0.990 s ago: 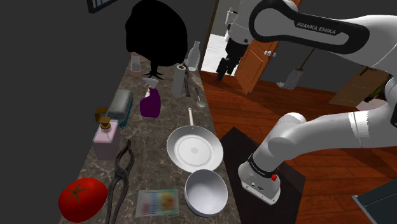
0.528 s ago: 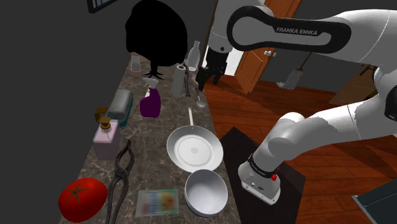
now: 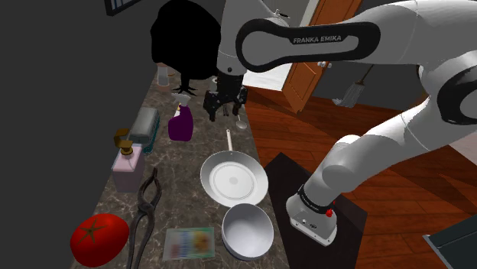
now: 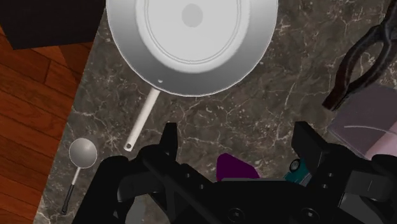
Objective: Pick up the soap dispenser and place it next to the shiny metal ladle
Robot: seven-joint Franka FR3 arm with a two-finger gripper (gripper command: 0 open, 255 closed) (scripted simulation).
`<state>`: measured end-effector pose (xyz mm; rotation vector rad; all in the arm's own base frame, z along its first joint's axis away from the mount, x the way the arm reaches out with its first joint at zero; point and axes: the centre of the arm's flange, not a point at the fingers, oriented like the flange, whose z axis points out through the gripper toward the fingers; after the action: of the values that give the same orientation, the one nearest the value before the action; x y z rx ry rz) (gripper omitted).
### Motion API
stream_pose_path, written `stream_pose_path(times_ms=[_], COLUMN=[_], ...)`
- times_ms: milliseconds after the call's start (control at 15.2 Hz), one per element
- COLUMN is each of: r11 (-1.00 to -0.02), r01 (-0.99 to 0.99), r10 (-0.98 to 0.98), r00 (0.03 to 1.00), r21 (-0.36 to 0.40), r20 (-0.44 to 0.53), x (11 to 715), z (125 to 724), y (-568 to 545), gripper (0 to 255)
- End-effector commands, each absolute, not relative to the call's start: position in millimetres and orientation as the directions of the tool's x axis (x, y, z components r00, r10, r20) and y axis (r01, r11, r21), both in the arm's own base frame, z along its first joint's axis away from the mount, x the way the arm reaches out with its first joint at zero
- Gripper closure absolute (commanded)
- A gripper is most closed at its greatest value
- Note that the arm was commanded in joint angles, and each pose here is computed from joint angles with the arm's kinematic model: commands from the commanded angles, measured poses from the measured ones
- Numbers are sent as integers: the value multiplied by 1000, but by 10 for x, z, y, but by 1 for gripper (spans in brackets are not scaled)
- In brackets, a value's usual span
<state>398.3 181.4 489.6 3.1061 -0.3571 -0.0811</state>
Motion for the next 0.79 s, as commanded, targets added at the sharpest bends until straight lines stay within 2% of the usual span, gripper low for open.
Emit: stream_pose_path(times_ms=[0,726], r11=[-963,-878], r01=[-271,-479], r10=[-271,-473], r00=[960,867], r21=[14,1], r20=[-67,-158], x=[4129,4950], z=[4776,4183], y=[2046,3061], gripper=[0,0])
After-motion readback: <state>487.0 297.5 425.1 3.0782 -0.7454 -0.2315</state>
